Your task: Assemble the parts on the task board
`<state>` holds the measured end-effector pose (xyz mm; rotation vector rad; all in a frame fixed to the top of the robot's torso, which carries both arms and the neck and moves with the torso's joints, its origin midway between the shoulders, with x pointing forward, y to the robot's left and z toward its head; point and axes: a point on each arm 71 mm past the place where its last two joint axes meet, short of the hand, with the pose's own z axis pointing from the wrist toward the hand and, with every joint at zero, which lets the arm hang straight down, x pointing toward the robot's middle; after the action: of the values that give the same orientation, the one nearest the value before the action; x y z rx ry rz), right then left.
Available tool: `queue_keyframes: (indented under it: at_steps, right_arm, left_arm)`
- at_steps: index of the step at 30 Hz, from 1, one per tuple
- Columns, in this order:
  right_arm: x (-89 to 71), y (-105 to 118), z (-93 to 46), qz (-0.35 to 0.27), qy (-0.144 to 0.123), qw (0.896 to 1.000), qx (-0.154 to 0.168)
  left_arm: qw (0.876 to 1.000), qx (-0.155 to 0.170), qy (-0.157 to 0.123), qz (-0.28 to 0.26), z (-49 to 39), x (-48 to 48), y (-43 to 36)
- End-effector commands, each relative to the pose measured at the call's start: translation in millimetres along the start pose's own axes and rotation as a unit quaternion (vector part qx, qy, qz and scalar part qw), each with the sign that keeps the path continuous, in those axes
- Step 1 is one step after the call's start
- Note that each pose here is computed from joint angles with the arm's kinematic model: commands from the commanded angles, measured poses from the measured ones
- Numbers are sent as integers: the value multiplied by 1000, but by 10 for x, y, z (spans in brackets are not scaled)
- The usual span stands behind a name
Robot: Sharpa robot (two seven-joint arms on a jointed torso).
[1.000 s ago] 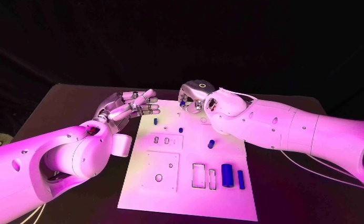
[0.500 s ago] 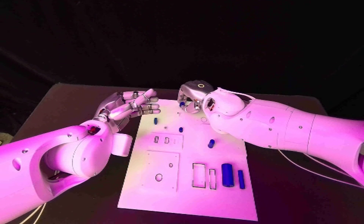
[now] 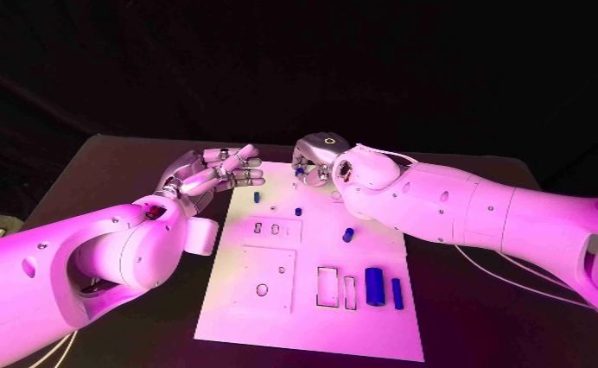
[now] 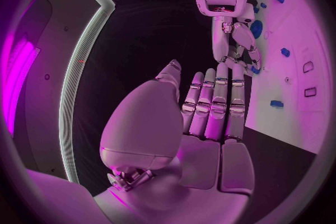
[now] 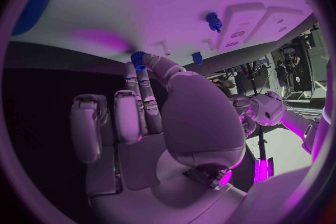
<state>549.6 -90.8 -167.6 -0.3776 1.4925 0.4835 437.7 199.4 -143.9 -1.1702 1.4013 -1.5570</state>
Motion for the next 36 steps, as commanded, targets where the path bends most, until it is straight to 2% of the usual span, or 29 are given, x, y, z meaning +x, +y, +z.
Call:
queue_keyframes:
  at_steps: [1, 13, 19, 23, 28, 32, 36]
  right_arm:
    - [29, 25, 3, -1, 8, 1000, -3]
    - [31, 20, 6, 1, 7, 1000, -3]
    - [-2, -4, -85, 7, -3, 1000, -6]
    - [-78, -79, -234, 18, -15, 1000, -5]
    - [-294, -357, -587, 53, -29, 998, 18]
    - [-395, -590, -843, 75, -14, 996, 48]
    - [-417, -752, -995, 78, 11, 994, 70]
  left_arm:
    - [1000, 2, 11, -4, 5, 29, -16]
    - [1000, 2, 10, -4, 11, 22, -15]
    - [1000, 2, 9, -3, 14, 10, -14]
    - [1000, 1, 8, -4, 19, -2, -12]
    - [1000, 1, 7, -5, 27, -13, -8]
    - [1000, 0, 5, -5, 33, -31, -5]
    - [1000, 0, 4, -5, 42, -41, -2]
